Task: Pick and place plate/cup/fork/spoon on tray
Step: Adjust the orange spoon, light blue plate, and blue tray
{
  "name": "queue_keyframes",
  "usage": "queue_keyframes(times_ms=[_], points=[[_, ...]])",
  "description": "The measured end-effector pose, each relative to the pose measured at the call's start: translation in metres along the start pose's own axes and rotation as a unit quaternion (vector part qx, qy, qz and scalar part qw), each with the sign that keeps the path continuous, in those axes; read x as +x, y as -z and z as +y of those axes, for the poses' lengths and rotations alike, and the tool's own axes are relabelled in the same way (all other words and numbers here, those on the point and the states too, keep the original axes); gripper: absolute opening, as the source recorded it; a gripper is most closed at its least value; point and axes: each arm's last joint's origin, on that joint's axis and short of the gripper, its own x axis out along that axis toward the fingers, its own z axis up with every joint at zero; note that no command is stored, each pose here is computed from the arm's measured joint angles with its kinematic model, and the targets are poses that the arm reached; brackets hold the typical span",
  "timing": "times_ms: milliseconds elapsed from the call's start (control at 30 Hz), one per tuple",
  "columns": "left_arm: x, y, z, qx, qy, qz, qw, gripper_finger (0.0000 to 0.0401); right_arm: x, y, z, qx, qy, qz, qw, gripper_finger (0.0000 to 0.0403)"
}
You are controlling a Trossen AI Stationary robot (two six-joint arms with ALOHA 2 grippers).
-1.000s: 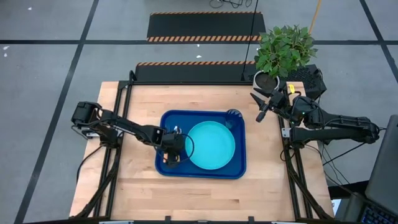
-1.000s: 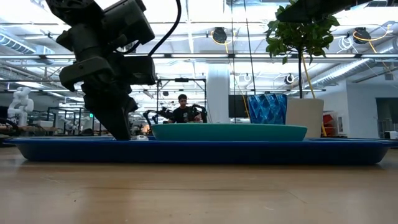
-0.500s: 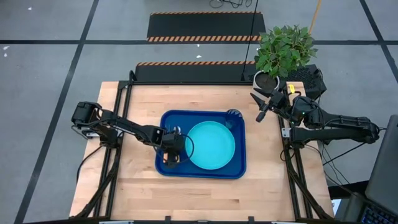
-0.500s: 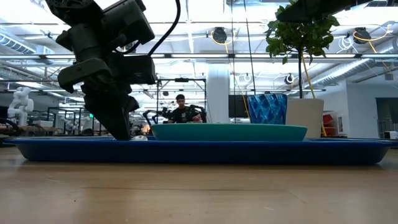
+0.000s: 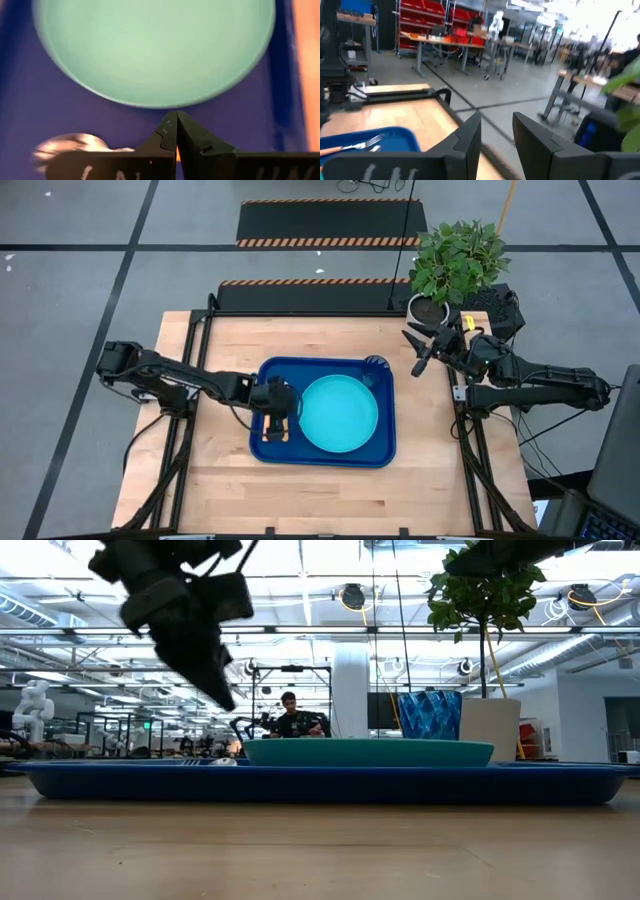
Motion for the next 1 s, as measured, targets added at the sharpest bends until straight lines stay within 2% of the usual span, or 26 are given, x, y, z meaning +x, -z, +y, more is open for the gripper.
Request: queue_keyframes(times_ms=[167, 233, 300, 400, 600, 733, 833, 1000], points=[[-0.017, -0.014, 0.010, -0.001, -0.086, -0.035, 0.996, 0.0001, 0.006, 0.017, 0.007, 0.029, -0.014, 0.079, 0.996, 0.0106], [-0.020, -0.014, 0.016, -0.008, -0.109, -0.036, 0.993, 0.0003, 0.010, 0.028, 0.013, 0.033, -0.050, 0.130, 0.990, 0.0106], [-0.023, -0.020, 0.021, -0.017, -0.118, -0.057, 0.991, 0.0008, 0.013, 0.038, 0.020, 0.035, -0.090, 0.176, 0.980, 0.0106], [-0.024, -0.022, 0.027, -0.017, -0.125, -0.069, 0.990, 0.0017, 0.018, 0.047, 0.027, 0.030, -0.121, 0.223, 0.967, 0.0106], [-0.040, -0.029, 0.029, 0.003, -0.127, -0.110, 0.986, 0.0022, 0.018, 0.037, 0.035, -0.019, -0.149, 0.294, 0.944, 0.0106], [-0.056, -0.028, 0.029, 0.008, -0.129, -0.123, 0.984, 0.0023, 0.015, 0.032, 0.046, -0.041, -0.223, 0.335, 0.914, 0.0106], [-0.061, -0.023, 0.031, 0.005, -0.134, -0.106, 0.985, 0.0023, 0.013, 0.035, 0.058, -0.051, -0.269, 0.368, 0.889, 0.0106], [-0.061, -0.013, 0.035, -0.014, -0.139, -0.069, 0.988, 0.0024, 0.014, 0.052, 0.082, -0.047, -0.306, 0.444, 0.841, 0.0106]])
